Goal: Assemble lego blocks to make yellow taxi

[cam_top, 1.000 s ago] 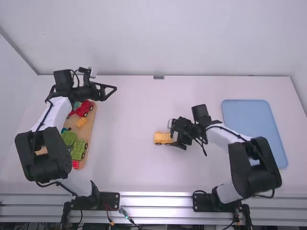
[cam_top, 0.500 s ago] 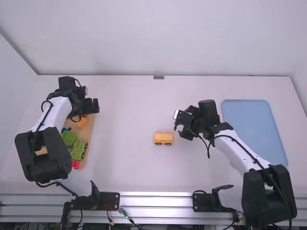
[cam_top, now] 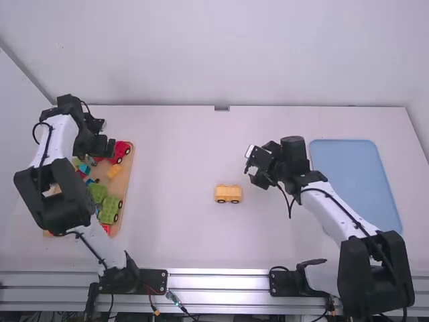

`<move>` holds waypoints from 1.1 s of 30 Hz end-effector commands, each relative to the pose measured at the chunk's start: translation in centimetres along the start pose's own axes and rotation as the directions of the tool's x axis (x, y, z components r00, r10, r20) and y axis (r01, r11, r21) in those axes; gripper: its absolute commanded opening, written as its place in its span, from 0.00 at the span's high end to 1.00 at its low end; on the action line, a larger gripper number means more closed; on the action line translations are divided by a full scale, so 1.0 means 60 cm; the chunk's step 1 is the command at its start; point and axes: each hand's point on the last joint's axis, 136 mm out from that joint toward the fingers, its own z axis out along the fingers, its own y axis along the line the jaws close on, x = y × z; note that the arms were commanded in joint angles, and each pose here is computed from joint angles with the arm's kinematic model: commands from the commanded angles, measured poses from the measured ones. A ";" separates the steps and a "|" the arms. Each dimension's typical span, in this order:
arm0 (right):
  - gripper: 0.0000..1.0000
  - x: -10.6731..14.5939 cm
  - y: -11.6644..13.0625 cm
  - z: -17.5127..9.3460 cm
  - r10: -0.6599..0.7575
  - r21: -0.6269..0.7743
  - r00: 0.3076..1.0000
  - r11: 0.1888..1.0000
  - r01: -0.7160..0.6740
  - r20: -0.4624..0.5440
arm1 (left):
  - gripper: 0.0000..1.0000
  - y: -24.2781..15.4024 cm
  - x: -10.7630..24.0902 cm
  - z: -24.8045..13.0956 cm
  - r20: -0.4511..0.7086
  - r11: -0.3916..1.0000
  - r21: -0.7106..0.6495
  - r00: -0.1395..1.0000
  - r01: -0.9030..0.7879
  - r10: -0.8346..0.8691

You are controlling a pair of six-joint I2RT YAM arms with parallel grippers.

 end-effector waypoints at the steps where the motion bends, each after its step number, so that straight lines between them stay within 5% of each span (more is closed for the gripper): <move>1: 0.01 0.001 -0.010 -0.008 0.018 0.021 1.000 1.000 -0.018 0.008 | 0.03 -0.007 -0.003 0.025 -0.049 0.973 0.028 0.972 -0.227 0.229; 3: 0.01 0.002 -0.012 -0.008 0.019 0.026 1.000 0.999 -0.019 0.009 | 0.09 -0.008 -0.001 0.037 -0.060 0.951 0.044 0.950 -0.305 0.307; 5: 0.01 0.004 -0.017 -0.009 0.022 0.034 1.000 0.999 -0.022 0.009 | 0.25 -0.008 0.001 0.054 -0.064 0.906 0.058 0.904 -0.419 0.422; 14: 0.01 -0.005 -0.024 -0.009 0.008 0.053 1.000 0.999 -0.010 0.025 | 0.28 -0.019 0.022 0.094 -0.037 0.860 0.113 0.863 -0.498 0.505; 21: 0.01 -0.002 -0.029 -0.011 0.021 0.060 0.999 0.998 -0.023 0.027 | 0.41 -0.027 0.034 0.147 -0.019 0.872 0.092 0.875 -0.481 0.484; 28: 0.01 -0.004 -0.029 -0.010 0.018 0.061 0.999 0.998 -0.019 0.030 | 0.39 -0.035 0.049 0.170 -0.020 0.865 0.098 0.868 -0.492 0.496; 33: 0.01 -0.003 -0.027 -0.010 0.020 0.057 0.999 0.998 -0.022 0.027 | 0.48 -0.041 0.049 0.180 0.000 0.864 0.101 0.869 -0.493 0.495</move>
